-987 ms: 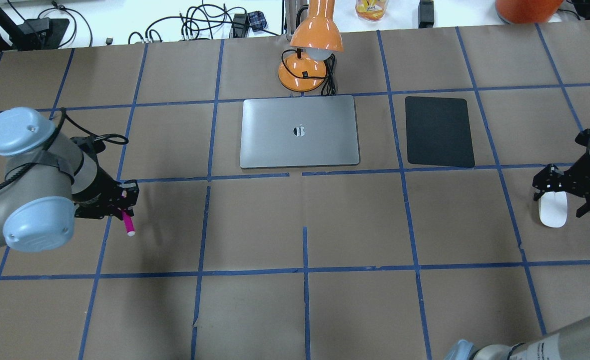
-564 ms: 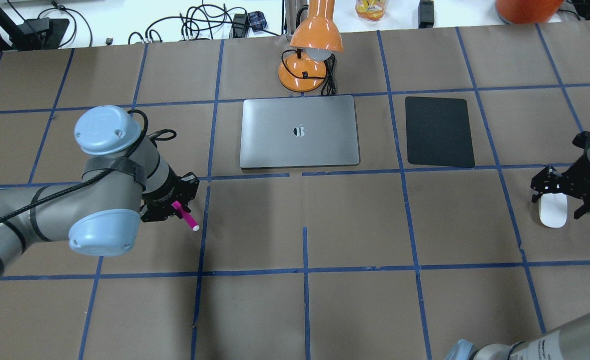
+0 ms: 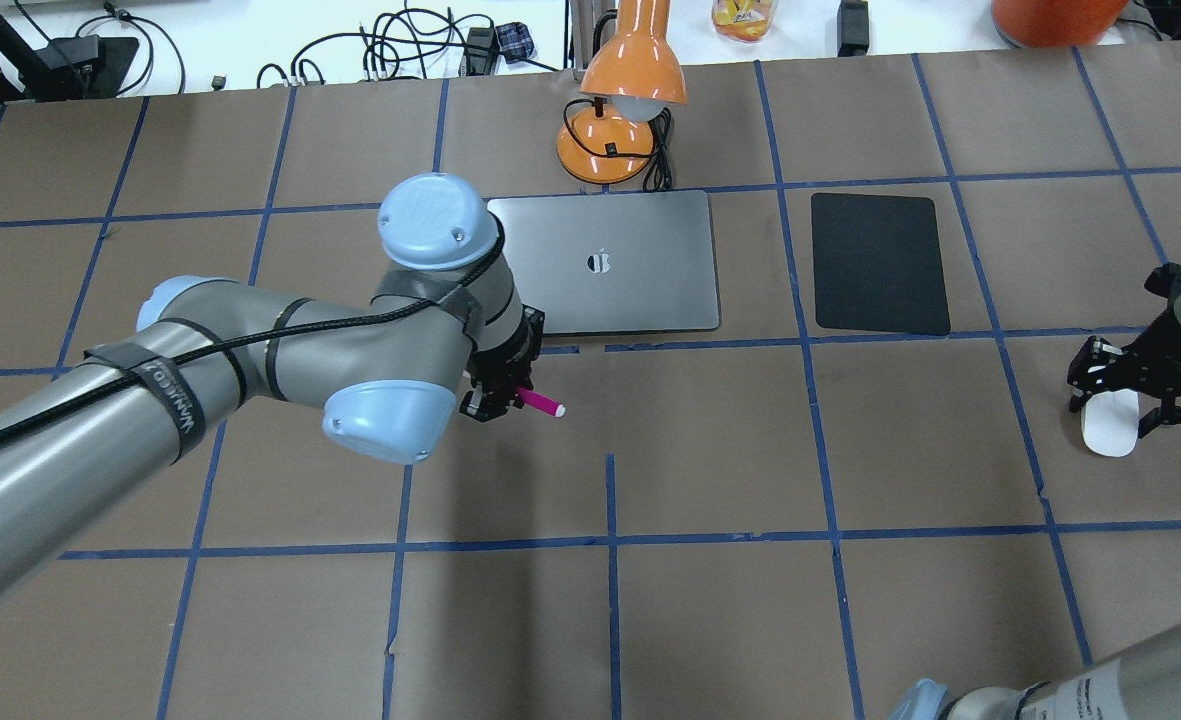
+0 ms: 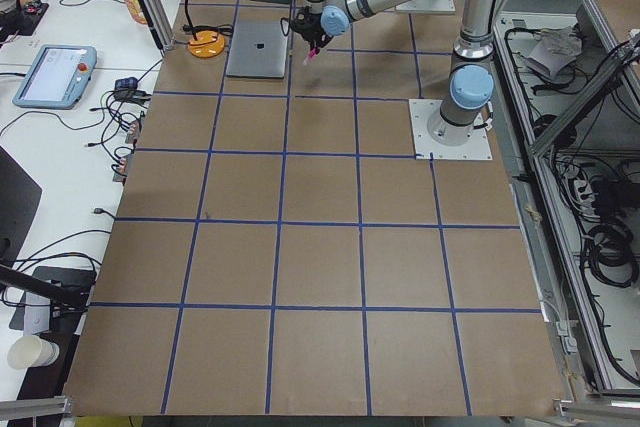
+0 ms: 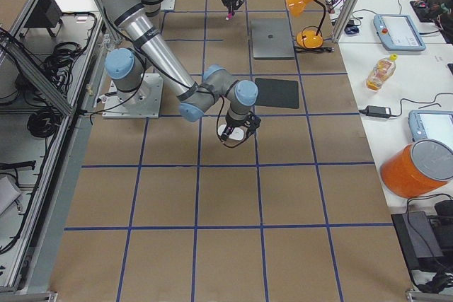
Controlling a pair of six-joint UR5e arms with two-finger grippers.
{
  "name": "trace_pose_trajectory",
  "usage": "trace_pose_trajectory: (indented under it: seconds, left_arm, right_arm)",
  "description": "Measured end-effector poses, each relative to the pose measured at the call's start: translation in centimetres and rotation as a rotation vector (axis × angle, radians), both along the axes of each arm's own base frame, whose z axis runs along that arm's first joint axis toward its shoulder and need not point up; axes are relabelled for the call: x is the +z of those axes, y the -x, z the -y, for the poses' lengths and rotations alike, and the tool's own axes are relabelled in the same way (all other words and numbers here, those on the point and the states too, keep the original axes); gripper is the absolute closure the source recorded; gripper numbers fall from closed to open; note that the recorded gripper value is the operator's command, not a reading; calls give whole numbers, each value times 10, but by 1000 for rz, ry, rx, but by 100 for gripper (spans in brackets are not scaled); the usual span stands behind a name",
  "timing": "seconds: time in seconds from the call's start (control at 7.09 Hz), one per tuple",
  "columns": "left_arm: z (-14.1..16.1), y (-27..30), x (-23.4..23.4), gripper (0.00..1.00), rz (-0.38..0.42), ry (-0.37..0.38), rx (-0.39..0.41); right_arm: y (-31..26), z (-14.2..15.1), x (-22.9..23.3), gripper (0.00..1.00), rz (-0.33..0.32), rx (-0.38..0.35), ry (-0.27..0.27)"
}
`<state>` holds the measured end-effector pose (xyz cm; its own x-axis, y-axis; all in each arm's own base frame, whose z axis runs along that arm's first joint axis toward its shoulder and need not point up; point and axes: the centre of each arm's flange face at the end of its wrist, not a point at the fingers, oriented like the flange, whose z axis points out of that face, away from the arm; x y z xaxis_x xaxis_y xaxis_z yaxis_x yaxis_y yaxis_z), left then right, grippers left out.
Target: Place pen and mouse around notebook
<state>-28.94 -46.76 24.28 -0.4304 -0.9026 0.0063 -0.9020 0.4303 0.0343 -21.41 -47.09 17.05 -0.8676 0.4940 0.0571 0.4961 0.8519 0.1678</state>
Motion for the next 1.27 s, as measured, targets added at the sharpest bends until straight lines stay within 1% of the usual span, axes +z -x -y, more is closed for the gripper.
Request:
trace_pose_trajectory:
  seconds: [0.14,0.28,0.42,0.71,0.85,0.99,1.13,1.27]
  left_arm:
    - [5,26,-14,100,-14,-16,61]
    - [7,46,-29,100,-34,-40,123]
    - [5,60,-42,100,-37,-61,164]
    - [-2,75,-58,100,-26,-88,198]
    - [-3,78,-62,92,-24,-96,205]
    - [-2,79,-64,42,-23,-100,211]
    - [-1,80,-66,4,-21,-101,226]
    - [2,81,-64,0,-18,-96,246]
  right_arm:
    - [0,0,1,38,-4,1,-1]
    - [0,0,4,49,-7,1,2]
    - [1,0,6,49,-9,1,4]
    - [0,1,8,49,-11,3,7]
    - [-2,1,14,49,-20,8,15]
    - [-4,4,20,49,-32,15,24]
    - [-8,11,28,49,-46,31,36]
    - [-13,24,38,49,-60,55,51]
